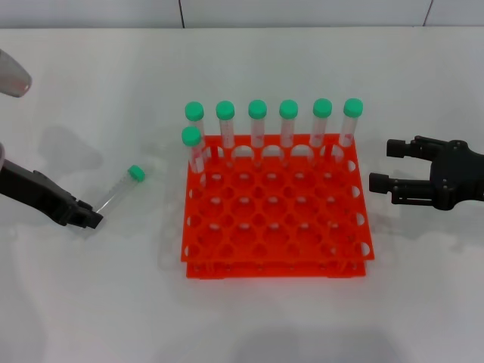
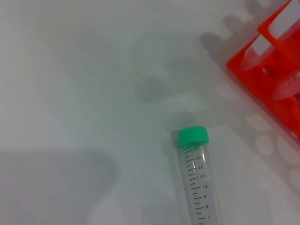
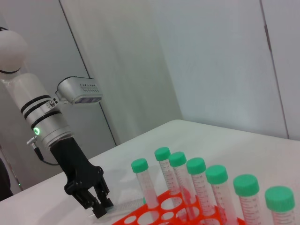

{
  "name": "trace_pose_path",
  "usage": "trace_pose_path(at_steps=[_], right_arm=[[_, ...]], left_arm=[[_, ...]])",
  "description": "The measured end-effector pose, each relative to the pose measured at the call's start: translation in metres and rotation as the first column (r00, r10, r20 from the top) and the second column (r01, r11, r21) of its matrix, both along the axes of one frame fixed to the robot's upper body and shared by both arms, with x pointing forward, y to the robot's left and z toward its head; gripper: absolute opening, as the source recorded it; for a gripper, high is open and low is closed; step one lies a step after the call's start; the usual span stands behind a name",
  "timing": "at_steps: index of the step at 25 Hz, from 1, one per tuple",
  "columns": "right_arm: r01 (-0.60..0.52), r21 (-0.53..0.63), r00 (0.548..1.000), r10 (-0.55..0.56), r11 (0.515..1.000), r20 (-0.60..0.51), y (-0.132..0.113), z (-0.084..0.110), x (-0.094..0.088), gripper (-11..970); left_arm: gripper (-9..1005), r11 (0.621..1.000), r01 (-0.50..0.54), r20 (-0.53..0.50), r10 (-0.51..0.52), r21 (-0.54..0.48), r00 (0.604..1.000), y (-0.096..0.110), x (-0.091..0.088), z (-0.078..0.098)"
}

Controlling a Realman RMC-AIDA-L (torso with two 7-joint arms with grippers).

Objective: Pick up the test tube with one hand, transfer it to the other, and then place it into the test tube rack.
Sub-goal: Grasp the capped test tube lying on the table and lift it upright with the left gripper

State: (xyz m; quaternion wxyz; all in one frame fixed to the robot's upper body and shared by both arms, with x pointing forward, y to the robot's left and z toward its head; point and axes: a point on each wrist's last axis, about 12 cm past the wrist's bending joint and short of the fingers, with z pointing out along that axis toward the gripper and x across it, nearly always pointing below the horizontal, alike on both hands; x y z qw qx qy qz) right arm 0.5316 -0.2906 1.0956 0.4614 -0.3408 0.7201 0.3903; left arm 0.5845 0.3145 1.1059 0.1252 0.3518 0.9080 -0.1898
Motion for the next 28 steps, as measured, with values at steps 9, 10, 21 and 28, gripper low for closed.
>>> trace_pose_path(at_steps=[9,10,21,28], right_arm=[[0.0,0.0,1.0,0.0,1.0,0.006,0.0,0.0012,0.0006,844],[0.0,0.0,1.0,0.0,1.0,0.006,0.0,0.0013,0.0007,844],[0.003,-0.002,1.0,-0.003,1.0,0.01,-0.0002,0.002,0.0013,844],[0.005,-0.004,1.0,-0.005,1.0,0.011,-0.0004,0.0019,0.0016,843]], left_arm=[[223,1.0,-0.005,0.005,0.005,0.002,1.0,0.0001,0.0009,0.0001],[217,1.0,-0.004,0.005,0.004,0.003,1.0,-0.0001,0.001,0.0],[185,1.0,0.012,0.002,-0.012,0.01,1.0,-0.0031,0.0022,-0.0003],[185,1.0,-0.003,0.016,0.003,0.003,1.0,-0.0006,0.0039,0.0027]])
